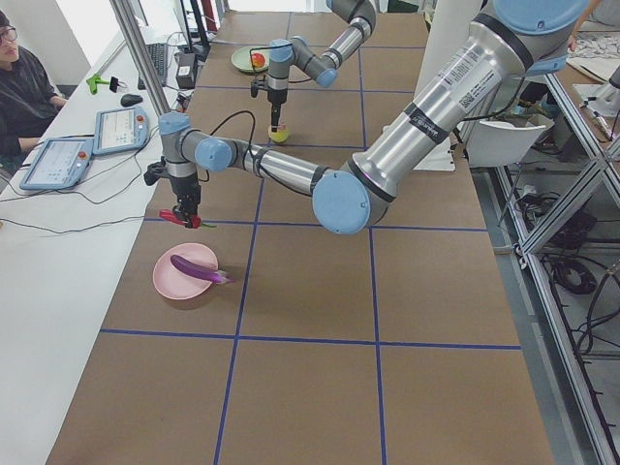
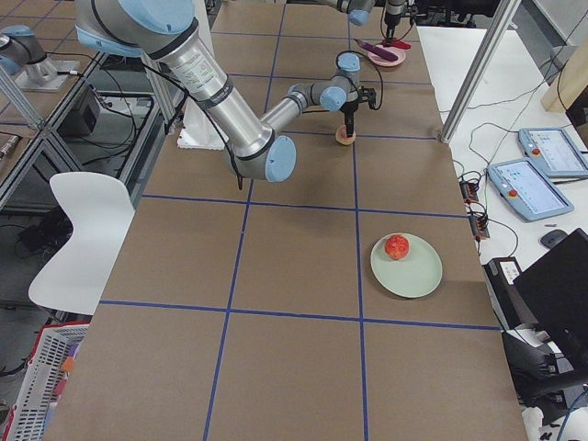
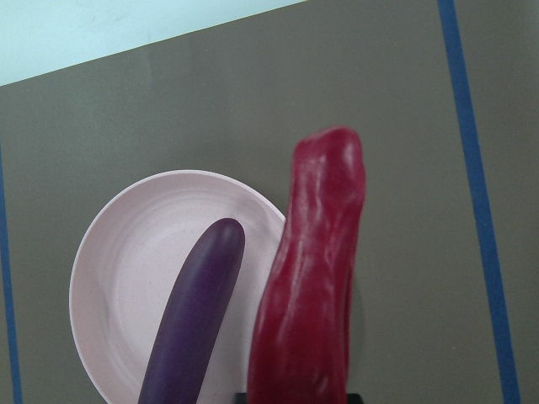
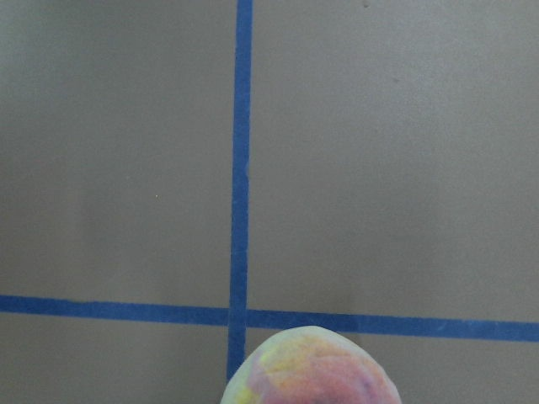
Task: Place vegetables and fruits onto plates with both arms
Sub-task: 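Grasp the peach with right gripper while left gripper holds pepper over plate, then release pepper onto pink plate while right gripper carries peach to green plate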
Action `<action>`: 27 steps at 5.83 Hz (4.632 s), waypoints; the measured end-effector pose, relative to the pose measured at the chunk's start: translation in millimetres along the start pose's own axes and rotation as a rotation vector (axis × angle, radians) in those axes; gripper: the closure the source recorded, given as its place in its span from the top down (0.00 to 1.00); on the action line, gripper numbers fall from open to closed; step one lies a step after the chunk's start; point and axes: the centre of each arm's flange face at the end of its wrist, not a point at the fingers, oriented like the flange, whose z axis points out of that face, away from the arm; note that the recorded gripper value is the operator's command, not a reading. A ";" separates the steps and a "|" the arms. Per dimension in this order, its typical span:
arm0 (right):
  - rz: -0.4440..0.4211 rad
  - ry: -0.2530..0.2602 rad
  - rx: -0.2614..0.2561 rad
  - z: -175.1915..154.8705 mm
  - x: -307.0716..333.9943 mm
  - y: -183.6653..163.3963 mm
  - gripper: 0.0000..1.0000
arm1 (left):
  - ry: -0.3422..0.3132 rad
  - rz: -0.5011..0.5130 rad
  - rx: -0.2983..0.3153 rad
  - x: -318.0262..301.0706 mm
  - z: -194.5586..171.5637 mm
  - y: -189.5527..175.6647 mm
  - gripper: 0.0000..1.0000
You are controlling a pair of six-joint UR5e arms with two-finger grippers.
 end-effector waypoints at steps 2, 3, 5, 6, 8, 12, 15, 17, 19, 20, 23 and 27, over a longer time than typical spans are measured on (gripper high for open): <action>-0.025 0.030 0.022 11.2 -1.0 5.8 0.99 | 0.000 0.000 -0.001 -0.2 0.4 0.2 0.00; -0.030 0.033 0.022 13.3 -1.5 8.1 0.63 | 0.000 0.000 0.000 -0.5 0.4 0.4 0.00; -0.030 0.035 0.021 15.2 -1.1 9.9 0.00 | 0.001 0.000 0.000 -0.3 0.1 0.4 0.00; -0.025 0.029 0.027 9.2 0.5 5.1 0.00 | 0.000 0.001 -0.005 0.0 3.9 2.6 0.00; 0.009 -0.036 0.023 -35.9 15.4 -30.9 0.00 | -0.007 0.001 -0.025 -7.9 21.4 13.3 0.00; 0.072 -0.103 0.065 -112.6 54.7 -94.5 0.00 | -0.169 0.116 -0.081 8.8 102.9 57.7 0.00; 0.085 -0.106 0.086 -132.6 62.0 -106.2 0.00 | -0.224 0.200 -0.115 -32.8 115.0 54.1 0.99; 0.092 -0.093 0.081 -151.2 80.4 -118.3 0.00 | -0.227 0.203 -0.096 -34.6 113.2 49.5 1.00; -0.015 -0.014 0.071 -175.9 140.7 -155.7 0.00 | -0.216 0.203 -0.075 -25.3 101.9 40.8 1.00; -0.087 0.046 0.066 -182.5 189.9 -176.4 0.00 | -0.202 0.201 -0.063 -15.1 91.4 32.9 1.00; -0.295 0.178 0.025 -162.2 374.2 -202.3 0.00 | -0.047 0.138 -0.054 43.3 36.6 4.6 1.00; -0.351 0.272 0.062 -86.1 546.5 -197.4 0.00 | 0.035 0.103 -0.059 77.1 -2.3 -0.8 1.00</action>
